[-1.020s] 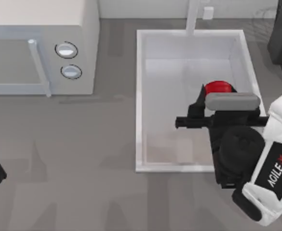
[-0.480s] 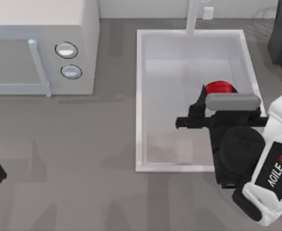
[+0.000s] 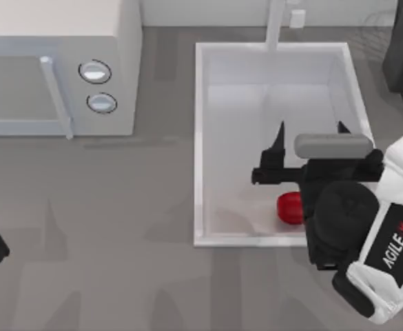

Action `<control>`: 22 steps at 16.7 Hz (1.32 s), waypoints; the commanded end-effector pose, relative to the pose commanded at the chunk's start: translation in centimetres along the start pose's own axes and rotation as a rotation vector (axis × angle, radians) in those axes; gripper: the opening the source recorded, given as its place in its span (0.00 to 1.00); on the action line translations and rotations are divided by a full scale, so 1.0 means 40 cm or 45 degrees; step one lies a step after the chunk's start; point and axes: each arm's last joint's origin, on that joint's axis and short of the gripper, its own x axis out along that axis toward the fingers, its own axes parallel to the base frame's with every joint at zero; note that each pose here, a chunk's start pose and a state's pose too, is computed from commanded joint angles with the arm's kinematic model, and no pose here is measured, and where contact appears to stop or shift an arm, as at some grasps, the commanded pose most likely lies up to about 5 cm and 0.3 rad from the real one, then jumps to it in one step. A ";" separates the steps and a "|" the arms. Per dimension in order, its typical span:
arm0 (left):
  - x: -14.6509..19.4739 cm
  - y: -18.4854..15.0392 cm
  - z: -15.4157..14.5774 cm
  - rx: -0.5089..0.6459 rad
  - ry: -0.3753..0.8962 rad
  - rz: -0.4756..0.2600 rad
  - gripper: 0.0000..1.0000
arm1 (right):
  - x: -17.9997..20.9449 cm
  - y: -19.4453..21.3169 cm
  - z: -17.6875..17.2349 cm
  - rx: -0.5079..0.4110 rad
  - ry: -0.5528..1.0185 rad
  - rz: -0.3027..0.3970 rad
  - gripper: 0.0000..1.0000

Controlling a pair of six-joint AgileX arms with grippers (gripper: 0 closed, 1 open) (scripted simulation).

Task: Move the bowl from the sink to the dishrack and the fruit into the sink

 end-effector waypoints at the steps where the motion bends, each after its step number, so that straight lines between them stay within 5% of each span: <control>1: 0.000 0.000 0.000 0.000 0.000 0.000 1.00 | 0.000 0.000 0.000 0.000 0.000 0.000 1.00; 11: 0.000 0.000 0.000 0.000 0.000 0.000 1.00 | 0.011 -0.015 0.033 0.023 -0.006 -0.015 1.00; 17: 0.000 0.000 0.000 0.000 0.000 0.000 1.00 | 0.016 -0.143 0.215 0.091 -0.026 -0.108 1.00; 22: 0.000 0.000 0.000 0.000 0.000 0.000 1.00 | -0.098 -0.308 0.357 0.100 -0.028 -0.169 1.00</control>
